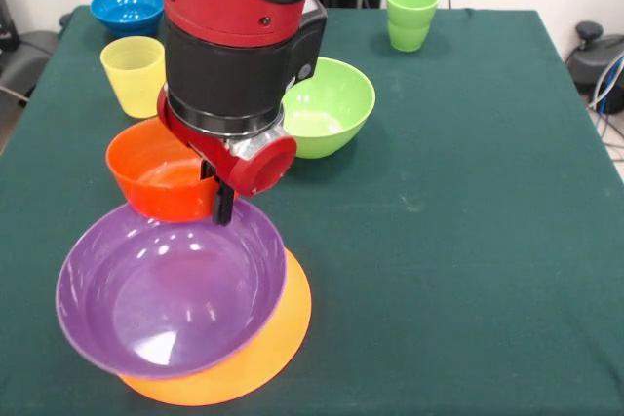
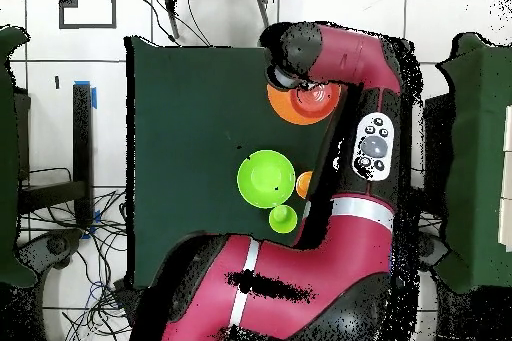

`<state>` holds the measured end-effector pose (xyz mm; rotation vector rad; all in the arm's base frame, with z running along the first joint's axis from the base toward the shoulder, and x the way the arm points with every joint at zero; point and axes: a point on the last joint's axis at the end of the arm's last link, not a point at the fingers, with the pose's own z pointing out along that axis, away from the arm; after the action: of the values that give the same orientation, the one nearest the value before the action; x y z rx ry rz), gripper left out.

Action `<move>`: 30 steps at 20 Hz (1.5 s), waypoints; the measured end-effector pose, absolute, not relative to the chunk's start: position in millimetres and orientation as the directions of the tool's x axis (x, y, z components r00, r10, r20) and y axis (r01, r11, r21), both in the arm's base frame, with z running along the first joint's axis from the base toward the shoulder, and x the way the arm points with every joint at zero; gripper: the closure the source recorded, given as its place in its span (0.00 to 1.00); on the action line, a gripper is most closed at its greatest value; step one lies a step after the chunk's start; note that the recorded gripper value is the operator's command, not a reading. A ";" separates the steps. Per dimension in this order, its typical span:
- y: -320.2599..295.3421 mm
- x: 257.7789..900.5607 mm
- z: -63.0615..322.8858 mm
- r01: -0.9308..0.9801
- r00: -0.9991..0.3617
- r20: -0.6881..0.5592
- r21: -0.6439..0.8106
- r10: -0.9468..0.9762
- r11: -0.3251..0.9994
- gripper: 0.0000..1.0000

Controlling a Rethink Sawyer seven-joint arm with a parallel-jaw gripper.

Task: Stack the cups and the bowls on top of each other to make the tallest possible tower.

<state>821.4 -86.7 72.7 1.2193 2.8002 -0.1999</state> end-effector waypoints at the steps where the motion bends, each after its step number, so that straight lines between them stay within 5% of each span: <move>1: -87.0 823.2 72.4 0.733 -0.680 -0.130 -0.086 0.722 0.675 1.00; 30: -91.8 829.5 84.1 0.732 -0.680 -0.158 -0.084 0.716 0.676 1.00</move>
<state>829.5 -91.8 84.1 1.2024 2.7724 -0.2126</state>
